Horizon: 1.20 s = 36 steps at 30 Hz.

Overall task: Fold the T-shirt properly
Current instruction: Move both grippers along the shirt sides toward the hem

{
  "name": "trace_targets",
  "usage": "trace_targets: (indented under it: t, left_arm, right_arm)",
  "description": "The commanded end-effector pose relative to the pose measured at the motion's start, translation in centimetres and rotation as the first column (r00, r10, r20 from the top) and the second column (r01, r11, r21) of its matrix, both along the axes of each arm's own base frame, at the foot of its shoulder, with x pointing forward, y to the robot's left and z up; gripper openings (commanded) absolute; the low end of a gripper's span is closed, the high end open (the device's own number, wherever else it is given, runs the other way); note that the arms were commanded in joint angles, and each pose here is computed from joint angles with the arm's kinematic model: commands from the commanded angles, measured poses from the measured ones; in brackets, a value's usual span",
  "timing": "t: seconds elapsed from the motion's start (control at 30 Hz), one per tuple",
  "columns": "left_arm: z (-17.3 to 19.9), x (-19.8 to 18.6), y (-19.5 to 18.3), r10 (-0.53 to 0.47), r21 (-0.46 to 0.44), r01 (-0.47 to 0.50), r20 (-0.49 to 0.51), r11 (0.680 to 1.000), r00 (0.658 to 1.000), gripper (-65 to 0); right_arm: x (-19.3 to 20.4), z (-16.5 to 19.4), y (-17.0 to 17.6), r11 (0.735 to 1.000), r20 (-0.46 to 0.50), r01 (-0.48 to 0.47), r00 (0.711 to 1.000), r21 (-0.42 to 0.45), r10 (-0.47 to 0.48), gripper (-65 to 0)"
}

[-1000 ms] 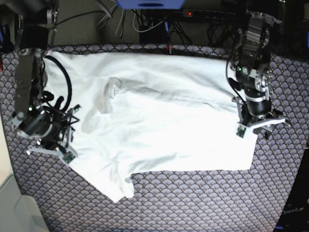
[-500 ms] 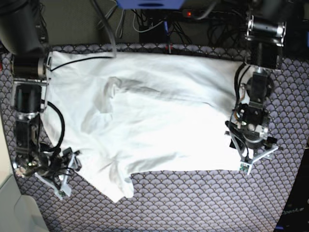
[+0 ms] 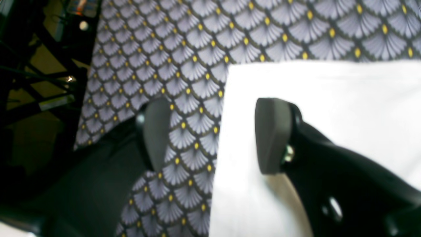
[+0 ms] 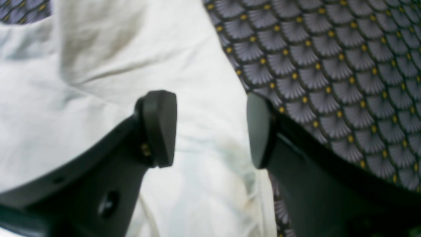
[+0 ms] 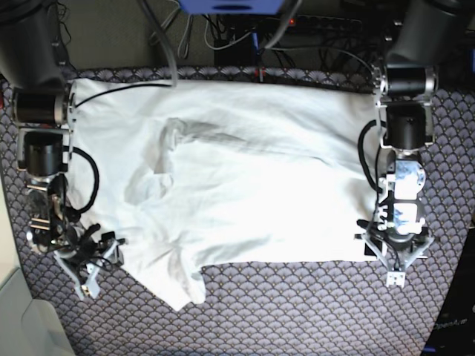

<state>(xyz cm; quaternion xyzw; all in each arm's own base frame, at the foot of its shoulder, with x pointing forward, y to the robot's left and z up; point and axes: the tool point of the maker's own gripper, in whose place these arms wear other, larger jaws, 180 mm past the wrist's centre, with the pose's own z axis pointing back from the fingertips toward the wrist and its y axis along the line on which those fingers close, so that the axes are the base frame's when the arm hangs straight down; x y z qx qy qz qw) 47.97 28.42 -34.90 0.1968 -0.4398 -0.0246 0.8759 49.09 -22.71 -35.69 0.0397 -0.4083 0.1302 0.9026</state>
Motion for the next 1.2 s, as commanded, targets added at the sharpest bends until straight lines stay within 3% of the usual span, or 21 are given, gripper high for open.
trace_targets:
  t: [0.0,0.47,0.7,1.17]
  left_arm:
    - [2.4,1.5,0.3,-0.006,0.017,0.005,0.074,1.000,0.997,-25.2]
    - [-1.0,1.1,0.6,-0.017,-0.015,0.019,0.087,1.000,0.996,-25.3]
    - [-0.6,0.8,2.1,0.082,-0.147,-0.063,0.132,0.987,0.988,-25.3]
    - [-0.9,0.8,1.7,0.086,-0.164,-0.064,0.128,0.984,0.988,-25.2]
  right_arm:
    - [1.5,2.6,-1.4,0.999,0.080,0.038,0.996,-0.003,-0.038,-30.5]
    - [-0.3,-3.6,-3.7,0.980,0.053,0.161,0.984,0.114,-0.167,-30.6]
    - [0.2,-3.0,-3.4,0.991,0.074,0.115,0.990,0.069,-0.120,-30.6]
    - [-1.5,-5.3,-2.8,0.991,0.029,0.112,0.993,0.071,-0.114,-31.8]
